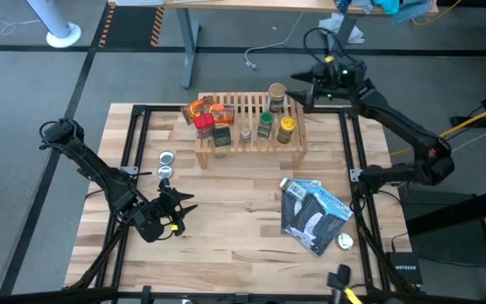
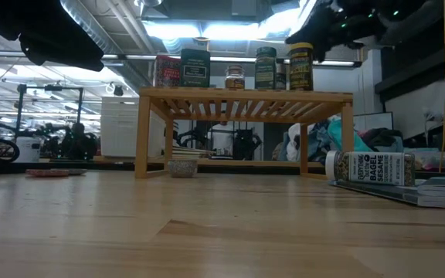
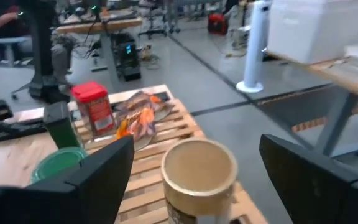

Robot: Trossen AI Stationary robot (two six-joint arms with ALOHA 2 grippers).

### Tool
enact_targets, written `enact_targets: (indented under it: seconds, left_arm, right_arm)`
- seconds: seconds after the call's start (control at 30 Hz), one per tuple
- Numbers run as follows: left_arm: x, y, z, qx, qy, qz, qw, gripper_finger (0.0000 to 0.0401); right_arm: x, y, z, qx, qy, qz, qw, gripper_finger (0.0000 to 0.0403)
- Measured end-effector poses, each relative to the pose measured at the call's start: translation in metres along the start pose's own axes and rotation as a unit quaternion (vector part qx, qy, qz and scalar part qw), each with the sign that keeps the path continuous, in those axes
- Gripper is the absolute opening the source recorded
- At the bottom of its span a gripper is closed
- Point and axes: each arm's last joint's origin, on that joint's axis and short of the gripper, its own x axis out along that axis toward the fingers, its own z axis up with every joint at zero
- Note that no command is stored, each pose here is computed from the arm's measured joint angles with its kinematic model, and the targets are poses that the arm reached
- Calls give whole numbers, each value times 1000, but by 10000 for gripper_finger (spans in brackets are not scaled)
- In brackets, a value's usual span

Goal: Shelf spices
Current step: Put the white seasoning bottle on the shelf

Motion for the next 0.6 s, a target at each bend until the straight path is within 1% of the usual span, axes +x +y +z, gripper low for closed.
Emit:
enact_targets:
  seconds: [0.1, 0.2, 0.33, 0.6]
  left_arm:
    - [0, 0, 0, 0, 0, 0, 1000, 157]
    - [0, 0, 0, 0, 0, 0, 1000, 157]
    - [0, 0, 0, 0, 0, 0, 1000, 157]
    - [0, 0, 0, 0, 0, 0, 1000, 157]
  right_arm:
    - [-16, 9, 6, 5, 9, -21, 1000, 352]
    - [-35, 24, 11, -1, 24, -38, 999, 352]
    - [-63, 44, 10, 14, 66, -65, 996, 353]
    - [-116, 86, 4, 58, 106, -63, 991, 353]
